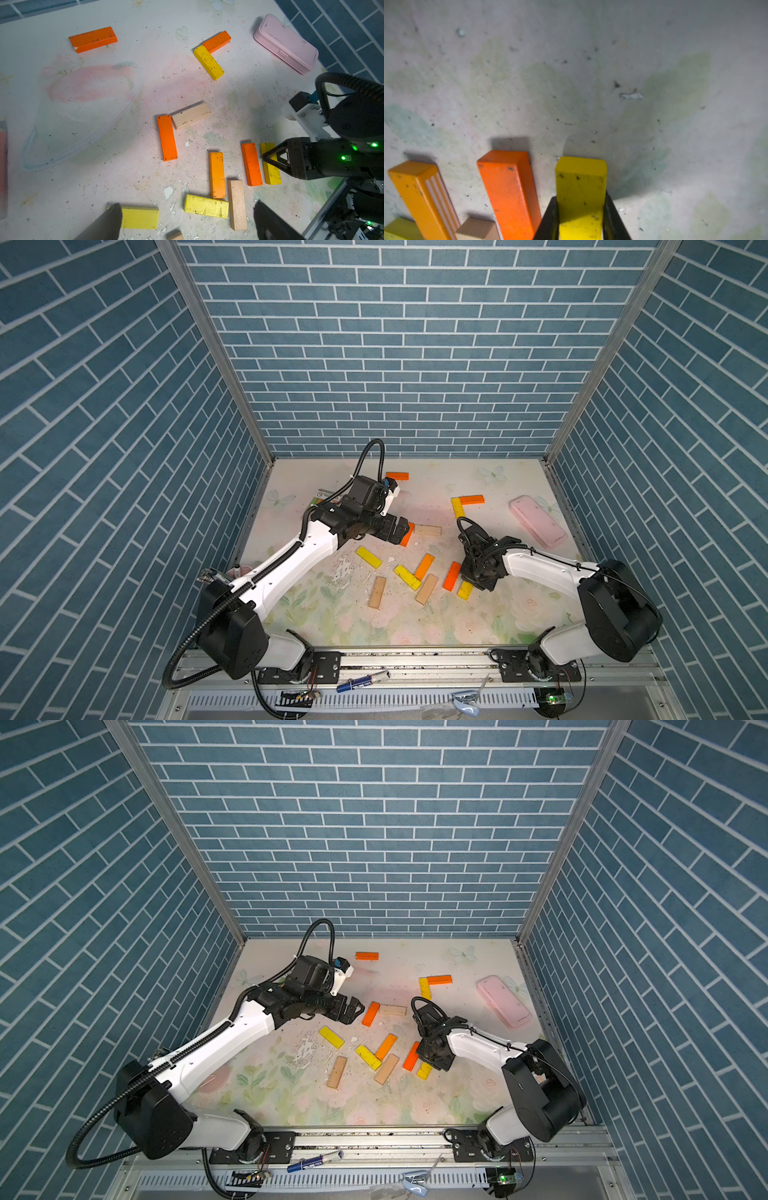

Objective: Assemble the number 6 with building blocks
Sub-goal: Pick up the building block from the center of the board, then assemble the building block at the center of the board.

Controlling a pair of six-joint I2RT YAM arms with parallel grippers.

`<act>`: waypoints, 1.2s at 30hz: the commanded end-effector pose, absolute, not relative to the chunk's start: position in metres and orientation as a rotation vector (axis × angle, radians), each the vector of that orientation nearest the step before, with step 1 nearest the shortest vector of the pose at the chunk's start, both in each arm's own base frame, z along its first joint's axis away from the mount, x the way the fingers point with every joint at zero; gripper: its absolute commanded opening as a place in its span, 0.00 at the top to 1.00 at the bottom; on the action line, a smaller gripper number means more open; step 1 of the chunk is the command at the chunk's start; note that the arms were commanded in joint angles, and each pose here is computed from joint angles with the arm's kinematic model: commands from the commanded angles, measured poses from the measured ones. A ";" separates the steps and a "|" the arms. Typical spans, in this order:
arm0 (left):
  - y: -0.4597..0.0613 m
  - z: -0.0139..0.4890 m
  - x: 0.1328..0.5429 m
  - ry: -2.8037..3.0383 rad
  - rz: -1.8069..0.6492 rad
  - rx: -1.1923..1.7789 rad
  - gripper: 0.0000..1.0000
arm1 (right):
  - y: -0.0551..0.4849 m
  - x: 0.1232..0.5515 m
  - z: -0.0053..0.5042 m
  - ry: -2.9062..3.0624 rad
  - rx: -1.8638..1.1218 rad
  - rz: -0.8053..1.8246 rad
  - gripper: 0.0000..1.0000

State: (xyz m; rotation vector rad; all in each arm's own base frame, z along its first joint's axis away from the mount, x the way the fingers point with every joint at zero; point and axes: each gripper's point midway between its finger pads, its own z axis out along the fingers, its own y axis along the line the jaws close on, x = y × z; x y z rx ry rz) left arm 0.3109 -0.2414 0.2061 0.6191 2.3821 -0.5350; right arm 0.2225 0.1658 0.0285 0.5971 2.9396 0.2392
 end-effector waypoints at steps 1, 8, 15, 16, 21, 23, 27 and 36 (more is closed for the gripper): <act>-0.237 0.206 0.309 2.380 -0.518 0.623 0.01 | 0.157 0.240 0.047 2.956 0.291 0.183 0.85; -0.237 0.201 0.309 2.390 -0.513 0.634 0.01 | 0.139 0.285 0.071 2.905 0.000 0.274 0.83; -0.240 0.194 0.310 2.411 -0.520 0.648 0.01 | 0.148 0.320 0.061 2.917 -0.199 0.405 0.83; -0.240 0.193 0.310 2.412 -0.519 0.649 0.01 | 0.149 0.324 0.056 2.928 -0.221 0.396 0.83; -0.240 0.190 0.311 2.418 -0.511 0.657 0.01 | 0.148 0.345 0.041 2.959 -0.269 0.334 0.83; -0.240 0.188 0.311 2.423 -0.509 0.660 0.01 | 0.149 0.351 0.036 2.969 -0.287 0.324 0.82; -0.241 0.186 0.311 2.428 -0.509 0.666 0.01 | 0.148 0.363 0.029 2.984 -0.310 0.284 0.82; -0.241 0.184 0.313 2.435 -0.513 0.664 0.01 | 0.148 0.380 0.019 2.995 -0.316 0.231 0.81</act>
